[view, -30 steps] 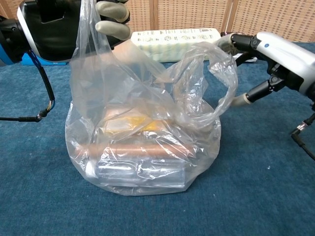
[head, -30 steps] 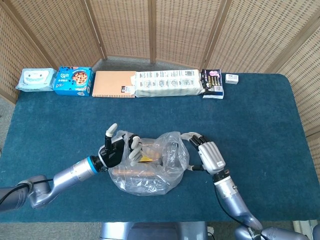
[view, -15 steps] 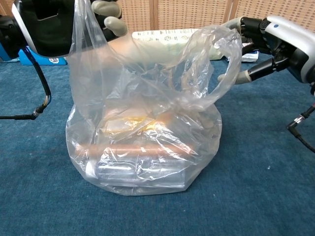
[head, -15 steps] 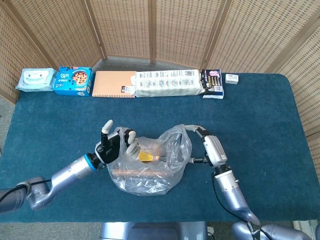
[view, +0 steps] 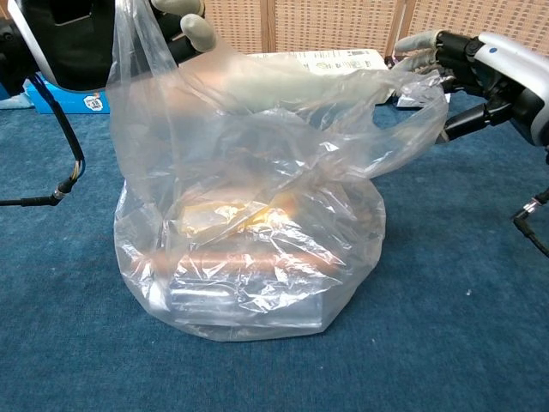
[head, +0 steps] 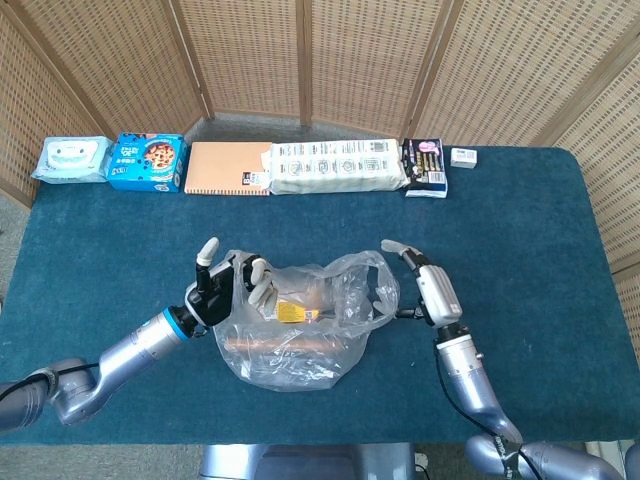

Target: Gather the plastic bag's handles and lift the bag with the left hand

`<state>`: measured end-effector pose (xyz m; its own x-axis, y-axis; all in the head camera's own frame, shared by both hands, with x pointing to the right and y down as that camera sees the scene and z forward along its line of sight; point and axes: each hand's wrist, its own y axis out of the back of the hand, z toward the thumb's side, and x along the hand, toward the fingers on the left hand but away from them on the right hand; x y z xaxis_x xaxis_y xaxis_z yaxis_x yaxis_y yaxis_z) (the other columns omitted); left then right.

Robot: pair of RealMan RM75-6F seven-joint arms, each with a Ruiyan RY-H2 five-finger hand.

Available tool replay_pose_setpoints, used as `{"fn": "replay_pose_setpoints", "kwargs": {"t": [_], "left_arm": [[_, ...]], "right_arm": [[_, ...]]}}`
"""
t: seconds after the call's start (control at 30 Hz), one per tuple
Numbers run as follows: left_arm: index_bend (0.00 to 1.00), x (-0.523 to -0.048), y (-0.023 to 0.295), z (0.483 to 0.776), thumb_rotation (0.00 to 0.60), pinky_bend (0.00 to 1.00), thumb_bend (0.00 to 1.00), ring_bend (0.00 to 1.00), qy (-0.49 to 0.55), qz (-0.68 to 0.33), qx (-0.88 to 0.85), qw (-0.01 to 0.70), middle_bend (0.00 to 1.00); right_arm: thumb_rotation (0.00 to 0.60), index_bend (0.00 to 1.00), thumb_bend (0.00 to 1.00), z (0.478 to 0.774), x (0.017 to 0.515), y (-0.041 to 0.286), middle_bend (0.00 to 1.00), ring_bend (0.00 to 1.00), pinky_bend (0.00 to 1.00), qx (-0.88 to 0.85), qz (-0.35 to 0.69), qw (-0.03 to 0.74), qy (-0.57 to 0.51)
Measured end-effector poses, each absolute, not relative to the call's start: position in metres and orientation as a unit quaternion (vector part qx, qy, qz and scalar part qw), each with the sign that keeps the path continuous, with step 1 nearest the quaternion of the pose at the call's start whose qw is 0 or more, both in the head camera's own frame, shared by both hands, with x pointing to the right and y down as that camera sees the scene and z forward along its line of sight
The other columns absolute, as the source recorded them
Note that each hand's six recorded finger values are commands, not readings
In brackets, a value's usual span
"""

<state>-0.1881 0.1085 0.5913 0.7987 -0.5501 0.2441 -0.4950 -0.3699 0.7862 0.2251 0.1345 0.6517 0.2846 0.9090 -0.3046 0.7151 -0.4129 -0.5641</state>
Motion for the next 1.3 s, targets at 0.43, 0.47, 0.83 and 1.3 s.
{"fn": "replay_pose_setpoints", "kwargs": {"t": [0.43, 0.47, 0.83, 1.3], "left_arm": [[0.6, -0.184, 0.108, 0.592, 0.0, 0.54, 0.17, 0.68, -0.323, -0.031, 0.822, 0.468, 0.69], [0.6, -0.184, 0.108, 0.592, 0.0, 0.54, 0.17, 0.68, -0.324, -0.031, 0.821, 0.469, 0.69], [0.6, -0.178, 0.104, 0.588, 0.0, 0.52, 0.17, 0.68, -0.331, -0.045, 0.82, 0.465, 0.69], [0.6, -0.167, 0.105, 0.587, 0.0, 0.5, 0.17, 0.68, -0.328, -0.041, 0.82, 0.467, 0.69]], "right_arm": [[0.6, 0.08, 0.09, 0.644, 0.213, 0.132, 0.16, 0.16, 0.17, -0.788, 0.26, 0.1, -0.55], [0.6, 0.08, 0.09, 0.643, 0.212, 0.132, 0.16, 0.16, 0.17, -0.788, 0.257, 0.092, -0.551], [0.6, 0.0, 0.07, 0.636, 0.205, 0.129, 0.08, 0.12, 0.13, -0.778, 0.237, 0.06, -0.579], [0.6, 0.27, 0.07, 0.635, 0.191, 0.119, 0.19, 0.15, 0.12, -0.767, 0.195, 0.076, -0.607]]}}
